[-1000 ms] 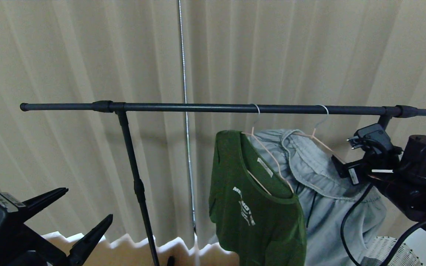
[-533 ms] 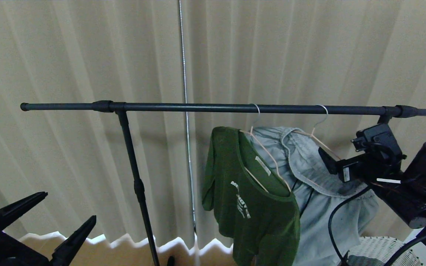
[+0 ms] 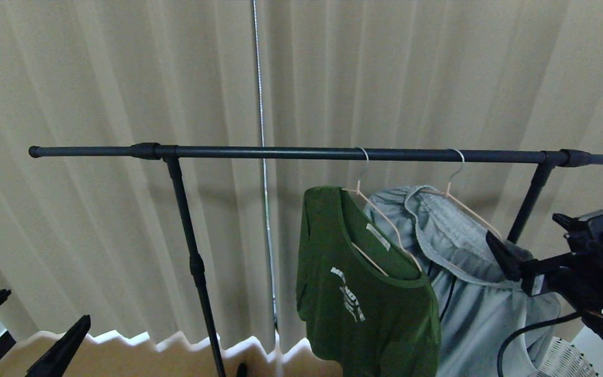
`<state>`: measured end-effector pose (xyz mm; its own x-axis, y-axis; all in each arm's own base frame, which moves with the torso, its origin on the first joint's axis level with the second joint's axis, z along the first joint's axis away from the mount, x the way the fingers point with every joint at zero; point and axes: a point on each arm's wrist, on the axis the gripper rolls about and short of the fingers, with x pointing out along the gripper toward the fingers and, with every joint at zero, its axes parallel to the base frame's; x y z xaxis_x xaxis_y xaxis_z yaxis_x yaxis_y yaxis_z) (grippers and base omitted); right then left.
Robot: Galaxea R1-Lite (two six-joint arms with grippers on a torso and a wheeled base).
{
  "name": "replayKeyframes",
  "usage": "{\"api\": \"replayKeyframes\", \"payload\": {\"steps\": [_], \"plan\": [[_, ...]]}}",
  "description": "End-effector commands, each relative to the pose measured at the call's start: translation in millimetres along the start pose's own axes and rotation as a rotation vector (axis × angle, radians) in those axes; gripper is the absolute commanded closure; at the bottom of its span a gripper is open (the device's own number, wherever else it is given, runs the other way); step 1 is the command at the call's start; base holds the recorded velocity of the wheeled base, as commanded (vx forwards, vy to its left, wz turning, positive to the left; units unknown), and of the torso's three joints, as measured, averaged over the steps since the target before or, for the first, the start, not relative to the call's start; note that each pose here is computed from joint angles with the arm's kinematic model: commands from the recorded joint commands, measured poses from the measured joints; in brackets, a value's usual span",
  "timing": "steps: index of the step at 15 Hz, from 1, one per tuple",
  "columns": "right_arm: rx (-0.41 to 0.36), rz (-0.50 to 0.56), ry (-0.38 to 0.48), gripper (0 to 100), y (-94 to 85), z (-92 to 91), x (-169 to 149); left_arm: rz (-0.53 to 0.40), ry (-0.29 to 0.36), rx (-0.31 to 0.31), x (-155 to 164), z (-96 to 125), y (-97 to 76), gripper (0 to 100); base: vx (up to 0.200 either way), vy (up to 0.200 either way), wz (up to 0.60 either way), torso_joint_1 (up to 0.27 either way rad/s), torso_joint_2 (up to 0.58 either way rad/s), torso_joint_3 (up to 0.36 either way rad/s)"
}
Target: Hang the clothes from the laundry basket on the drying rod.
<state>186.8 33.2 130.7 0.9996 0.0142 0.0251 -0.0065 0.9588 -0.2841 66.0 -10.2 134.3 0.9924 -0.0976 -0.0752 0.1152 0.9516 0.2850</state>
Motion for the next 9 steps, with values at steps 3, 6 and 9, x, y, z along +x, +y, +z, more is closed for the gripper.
{"api": "replayKeyframes", "payload": {"steps": [3,6,9], "plan": [[0.02,-0.063,-0.112,0,-16.1,20.0,-38.5,0.002,-0.04,-0.01,-38.7,-15.9,-1.6,0,0.0,0.0,0.0,0.0,0.0,0.0],[-0.013,-0.077,-0.141,0,-22.2,28.0,-58.8,-0.036,0.012,-0.069,-42.1,-24.2,-4.2,0,0.0,0.0,0.0,0.0,0.0,0.0],[-0.048,-0.065,-0.103,0,-27.5,25.8,-93.0,-0.035,0.104,-0.088,-52.0,-40.8,-7.3,0,0.0,0.0,0.0,0.0,0.0,0.0]]}}
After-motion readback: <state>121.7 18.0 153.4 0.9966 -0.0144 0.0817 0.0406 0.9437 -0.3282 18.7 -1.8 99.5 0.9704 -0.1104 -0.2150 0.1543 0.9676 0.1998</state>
